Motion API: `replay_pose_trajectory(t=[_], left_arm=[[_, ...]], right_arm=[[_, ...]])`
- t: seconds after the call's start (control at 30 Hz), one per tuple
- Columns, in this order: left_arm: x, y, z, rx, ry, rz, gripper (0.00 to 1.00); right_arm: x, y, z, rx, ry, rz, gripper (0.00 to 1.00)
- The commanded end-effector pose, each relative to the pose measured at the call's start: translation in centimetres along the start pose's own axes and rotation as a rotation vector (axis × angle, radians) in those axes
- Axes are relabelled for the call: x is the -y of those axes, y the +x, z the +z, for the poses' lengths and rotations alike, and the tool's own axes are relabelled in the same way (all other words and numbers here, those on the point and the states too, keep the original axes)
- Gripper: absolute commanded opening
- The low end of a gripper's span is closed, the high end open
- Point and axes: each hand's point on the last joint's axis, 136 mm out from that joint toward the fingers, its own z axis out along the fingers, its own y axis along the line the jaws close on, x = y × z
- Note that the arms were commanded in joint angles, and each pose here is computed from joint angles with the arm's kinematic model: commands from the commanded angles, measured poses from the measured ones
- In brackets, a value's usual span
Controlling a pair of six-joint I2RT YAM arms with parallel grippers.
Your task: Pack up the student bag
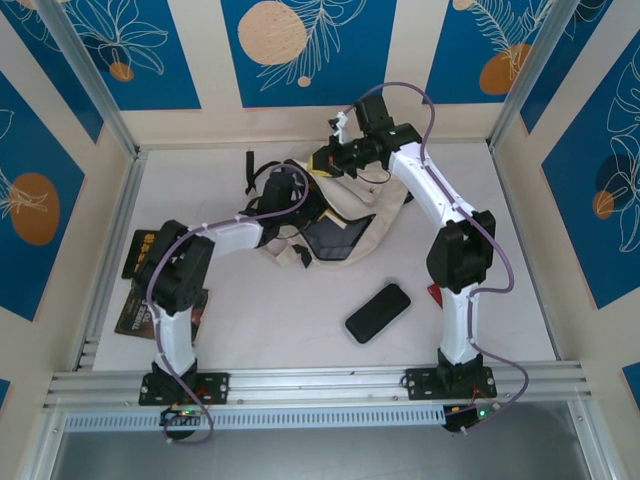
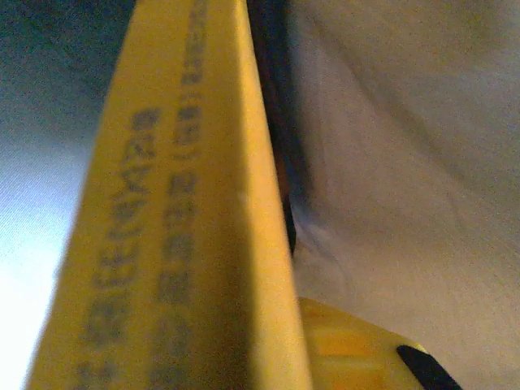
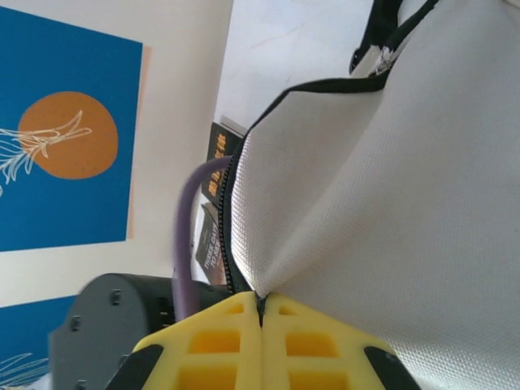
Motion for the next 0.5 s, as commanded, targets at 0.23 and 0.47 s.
replay_pose_trajectory(t=[0.23,0.47], left_arm=[[2.5,-4.5,3.8,0.174,0.066,-0.010,0.00],[-0.5,-4.6,5.4,0.179,-0.019,-0.084,0.22]], right_arm=[[-2.8,0.3,-2.4,0.025,-0.084,-0.014,0.00],[-0.4,-0.2,-1.6,0.043,-0.030,0.033,0.00]])
